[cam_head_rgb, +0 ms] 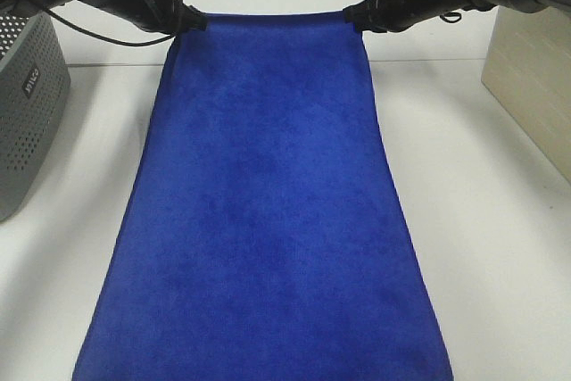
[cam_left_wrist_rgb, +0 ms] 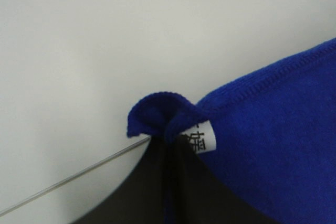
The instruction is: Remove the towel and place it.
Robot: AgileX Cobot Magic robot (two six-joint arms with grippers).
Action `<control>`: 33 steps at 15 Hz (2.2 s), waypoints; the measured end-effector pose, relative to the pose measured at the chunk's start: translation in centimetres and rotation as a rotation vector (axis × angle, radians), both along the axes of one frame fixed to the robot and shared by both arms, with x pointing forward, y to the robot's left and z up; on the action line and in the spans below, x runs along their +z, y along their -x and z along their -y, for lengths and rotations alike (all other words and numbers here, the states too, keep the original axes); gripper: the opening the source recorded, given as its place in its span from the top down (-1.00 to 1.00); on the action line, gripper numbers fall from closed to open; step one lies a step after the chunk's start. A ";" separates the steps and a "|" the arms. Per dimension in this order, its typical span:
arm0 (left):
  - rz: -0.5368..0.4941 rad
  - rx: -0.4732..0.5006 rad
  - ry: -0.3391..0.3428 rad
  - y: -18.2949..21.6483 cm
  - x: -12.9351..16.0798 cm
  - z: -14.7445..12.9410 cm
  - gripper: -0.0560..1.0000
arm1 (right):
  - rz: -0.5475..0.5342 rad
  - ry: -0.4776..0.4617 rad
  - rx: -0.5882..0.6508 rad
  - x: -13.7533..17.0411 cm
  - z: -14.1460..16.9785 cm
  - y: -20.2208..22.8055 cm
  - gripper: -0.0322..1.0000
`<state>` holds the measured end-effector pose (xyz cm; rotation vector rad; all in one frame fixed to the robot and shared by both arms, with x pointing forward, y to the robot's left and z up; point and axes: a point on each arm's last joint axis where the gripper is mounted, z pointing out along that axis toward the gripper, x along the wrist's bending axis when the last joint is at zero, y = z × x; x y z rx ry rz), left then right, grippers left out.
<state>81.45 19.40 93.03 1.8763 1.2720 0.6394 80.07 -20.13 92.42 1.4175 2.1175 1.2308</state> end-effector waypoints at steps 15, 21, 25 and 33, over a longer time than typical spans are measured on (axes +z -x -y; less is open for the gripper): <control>0.007 0.010 -0.013 -0.3 -1.7 -0.1 0.86 | -0.025 0.004 -0.004 -3.1 0.0 -0.3 0.90; -0.018 0.009 -0.017 -0.3 -3.1 -0.1 0.87 | -0.055 0.006 -0.004 -4.8 0.0 -0.2 0.90; -0.009 0.010 -0.025 -0.4 -3.1 -0.1 0.87 | -0.057 0.003 -0.005 -4.9 0.0 -0.2 0.85; 0.036 0.025 -0.037 -0.7 -2.8 -0.3 0.13 | -0.025 0.002 -0.045 -4.7 0.2 -0.6 -0.16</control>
